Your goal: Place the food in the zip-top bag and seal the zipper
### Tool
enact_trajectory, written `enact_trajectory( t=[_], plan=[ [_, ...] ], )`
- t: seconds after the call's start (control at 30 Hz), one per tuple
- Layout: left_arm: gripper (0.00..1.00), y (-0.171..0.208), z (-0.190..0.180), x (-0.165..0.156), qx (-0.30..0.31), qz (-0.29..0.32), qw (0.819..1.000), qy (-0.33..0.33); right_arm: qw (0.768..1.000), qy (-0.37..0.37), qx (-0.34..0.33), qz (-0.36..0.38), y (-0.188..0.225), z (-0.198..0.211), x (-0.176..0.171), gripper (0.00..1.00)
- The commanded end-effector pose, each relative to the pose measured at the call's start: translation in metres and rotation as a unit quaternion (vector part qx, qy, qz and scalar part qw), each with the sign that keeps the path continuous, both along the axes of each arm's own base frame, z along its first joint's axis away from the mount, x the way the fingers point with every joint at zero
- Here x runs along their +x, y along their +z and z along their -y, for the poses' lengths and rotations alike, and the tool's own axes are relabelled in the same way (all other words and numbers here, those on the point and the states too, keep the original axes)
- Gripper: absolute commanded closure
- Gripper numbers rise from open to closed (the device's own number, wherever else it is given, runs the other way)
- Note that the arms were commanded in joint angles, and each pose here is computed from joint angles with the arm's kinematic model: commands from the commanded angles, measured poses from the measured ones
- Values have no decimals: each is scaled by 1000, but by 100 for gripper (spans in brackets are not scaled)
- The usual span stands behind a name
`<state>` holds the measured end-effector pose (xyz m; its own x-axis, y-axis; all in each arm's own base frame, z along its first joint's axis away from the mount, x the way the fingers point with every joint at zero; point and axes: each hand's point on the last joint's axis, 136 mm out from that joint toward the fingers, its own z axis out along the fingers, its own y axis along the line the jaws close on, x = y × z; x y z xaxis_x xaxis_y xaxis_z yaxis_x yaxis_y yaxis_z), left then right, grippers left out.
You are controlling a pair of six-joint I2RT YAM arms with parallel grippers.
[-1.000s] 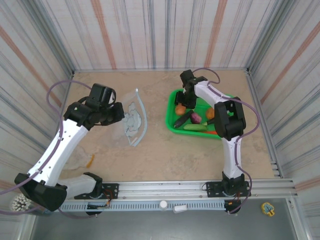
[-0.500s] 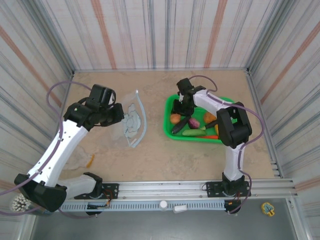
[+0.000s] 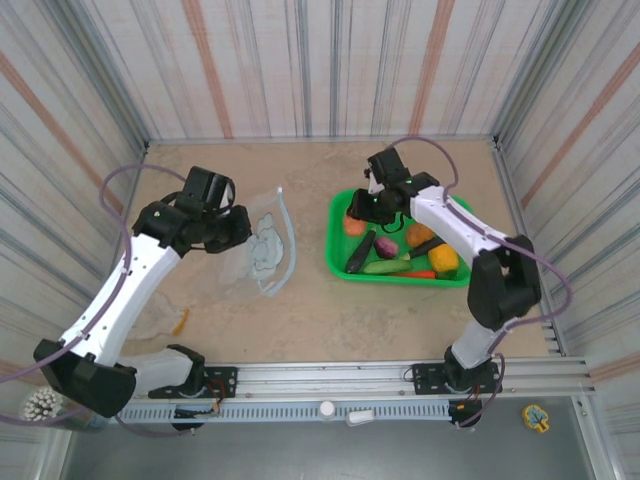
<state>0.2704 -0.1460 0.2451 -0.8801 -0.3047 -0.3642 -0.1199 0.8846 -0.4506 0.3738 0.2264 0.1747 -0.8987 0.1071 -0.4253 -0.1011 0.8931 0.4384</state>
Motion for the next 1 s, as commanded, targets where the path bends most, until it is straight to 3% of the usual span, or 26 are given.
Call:
enact_trajectory(
  t=[0.0, 0.13, 0.3, 0.6, 0.63, 0.7, 0.73, 0.97],
  plan=[
    [100, 17, 11, 9, -38, 1, 999, 0, 994, 26, 54, 96, 67, -14, -1, 59],
    [100, 22, 20, 17, -60, -7, 998, -2, 975, 66, 148, 149, 120, -52, -20, 62],
    [100, 33, 25, 24, -69, 0, 998, -6, 962, 128, 158, 182, 151, -104, -46, 60],
    [100, 61, 29, 27, -89, 34, 995, -14, 970, 167, 79, 157, 108, -160, -62, 60],
    [100, 63, 28, 27, -88, 40, 995, -12, 970, 170, 74, 157, 105, -164, -64, 54],
    [100, 67, 25, 26, -88, 48, 995, -8, 971, 173, 63, 155, 99, -169, -67, 29],
    [100, 68, 25, 26, -88, 51, 995, -6, 971, 171, 62, 157, 99, -170, -67, 24],
    [100, 65, 22, 27, -88, 56, 995, 1, 966, 183, 80, 165, 109, -170, -72, 19]
  ],
)
